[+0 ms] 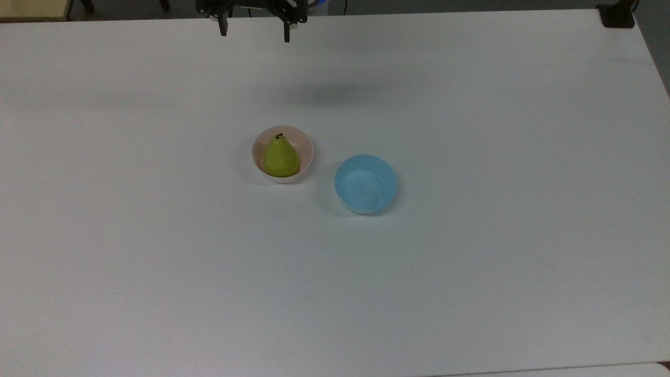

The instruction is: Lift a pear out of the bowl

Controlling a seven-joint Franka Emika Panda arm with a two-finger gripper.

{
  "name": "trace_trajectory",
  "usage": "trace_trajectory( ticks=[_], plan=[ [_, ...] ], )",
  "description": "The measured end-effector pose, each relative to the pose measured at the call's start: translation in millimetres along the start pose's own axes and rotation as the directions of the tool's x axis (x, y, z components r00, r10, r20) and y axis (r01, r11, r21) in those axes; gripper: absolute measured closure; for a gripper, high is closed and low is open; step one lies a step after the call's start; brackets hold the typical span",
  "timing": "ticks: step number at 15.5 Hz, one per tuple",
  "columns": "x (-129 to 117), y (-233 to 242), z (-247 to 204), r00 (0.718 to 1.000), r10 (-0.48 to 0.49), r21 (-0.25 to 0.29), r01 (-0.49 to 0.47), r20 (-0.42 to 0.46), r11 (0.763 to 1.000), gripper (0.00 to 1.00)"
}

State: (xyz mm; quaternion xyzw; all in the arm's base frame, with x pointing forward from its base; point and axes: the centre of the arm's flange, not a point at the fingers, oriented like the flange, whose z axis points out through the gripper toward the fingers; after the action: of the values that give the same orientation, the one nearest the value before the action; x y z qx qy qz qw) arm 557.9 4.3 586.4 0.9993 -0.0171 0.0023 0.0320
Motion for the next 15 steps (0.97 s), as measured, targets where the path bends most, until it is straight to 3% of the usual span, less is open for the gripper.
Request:
trace_trajectory(
  ticks=[5,8,15],
  plan=[
    [1,0,2,1.0,-0.016,0.0,0.016,0.003,1.0,0.0],
    [4,2,11,0.993,-0.117,0.002,0.117,0.021,0.993,0.0],
    [36,2,75,0.981,-0.185,0.014,0.185,0.062,0.983,0.0]
  ],
)
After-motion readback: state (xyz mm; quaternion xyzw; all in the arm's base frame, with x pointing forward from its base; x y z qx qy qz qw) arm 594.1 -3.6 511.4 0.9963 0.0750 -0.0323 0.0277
